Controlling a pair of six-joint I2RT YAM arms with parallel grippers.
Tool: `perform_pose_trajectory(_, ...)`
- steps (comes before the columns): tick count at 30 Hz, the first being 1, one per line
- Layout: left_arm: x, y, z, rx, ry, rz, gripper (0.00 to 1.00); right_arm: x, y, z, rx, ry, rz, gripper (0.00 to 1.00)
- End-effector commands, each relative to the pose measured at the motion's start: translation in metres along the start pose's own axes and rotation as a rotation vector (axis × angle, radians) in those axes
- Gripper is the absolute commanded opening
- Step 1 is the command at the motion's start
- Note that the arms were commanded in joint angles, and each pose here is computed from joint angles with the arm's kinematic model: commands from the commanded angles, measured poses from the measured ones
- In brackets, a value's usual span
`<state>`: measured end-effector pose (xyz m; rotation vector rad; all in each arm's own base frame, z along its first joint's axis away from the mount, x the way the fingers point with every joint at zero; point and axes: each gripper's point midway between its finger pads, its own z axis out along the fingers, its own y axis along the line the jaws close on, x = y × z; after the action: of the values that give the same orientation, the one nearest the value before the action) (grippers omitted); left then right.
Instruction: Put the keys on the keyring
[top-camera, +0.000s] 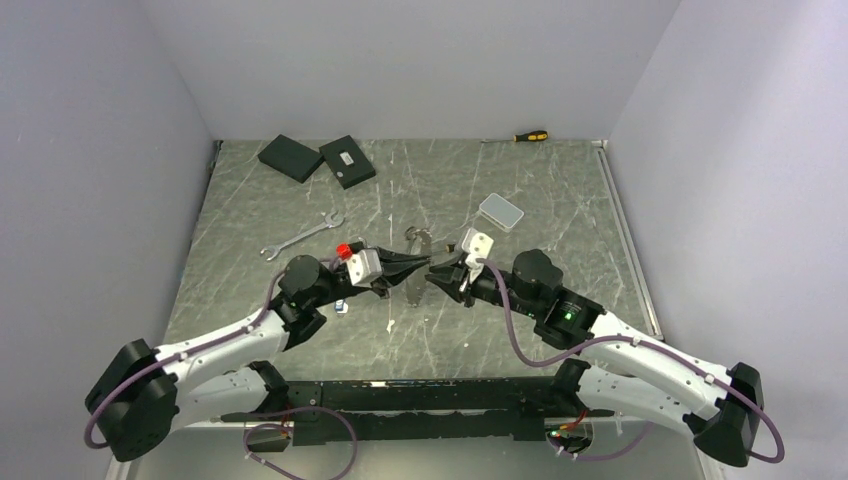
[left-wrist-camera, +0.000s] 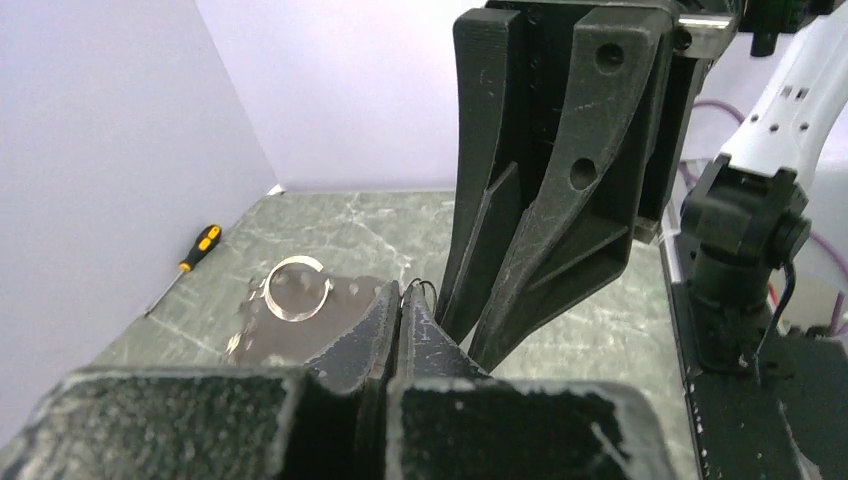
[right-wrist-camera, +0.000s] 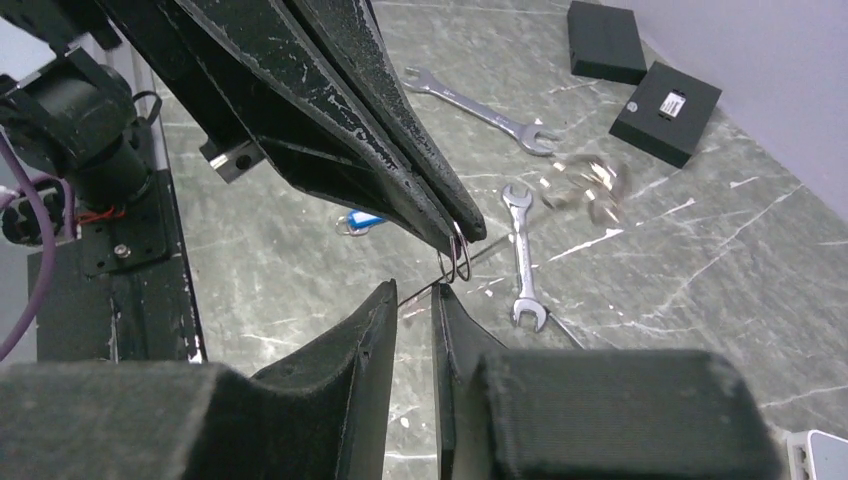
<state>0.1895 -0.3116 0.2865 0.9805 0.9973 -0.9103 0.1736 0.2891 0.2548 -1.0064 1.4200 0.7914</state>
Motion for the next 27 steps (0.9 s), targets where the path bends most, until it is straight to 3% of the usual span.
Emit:
perform_pose_trajectory(1,-0.066,0.019,0.002,-0.075,-0.295,0.001,0.0,-0.029,0.02,0.001,-0.101,-0.106,0.04,0.22)
perform_pose_trajectory(6,-0.077,0.046,-0.022,-0.126,-0.437,-0.09,0.0,-0.037,0.035,-0.005,-0.182,-0.133,0.057,0.36)
perform_pose_trajectory(11,-0.079,0.046,-0.026,-0.081,-0.432,-0.125,0.0,-0.039,0.033,-0.021,-0.153,-0.143,0.027,0.5)
perform_pose_trajectory(16,-0.091,0.044,-0.027,-0.049,-0.451,-0.156,0.0,-0.037,0.027,-0.029,-0.109,-0.123,0.015,0.53)
perform_pose_trajectory(27,-0.133,0.049,-0.032,-0.015,-0.548,-0.351,0.0,-0.077,0.012,-0.036,-0.037,-0.223,-0.032,0.57)
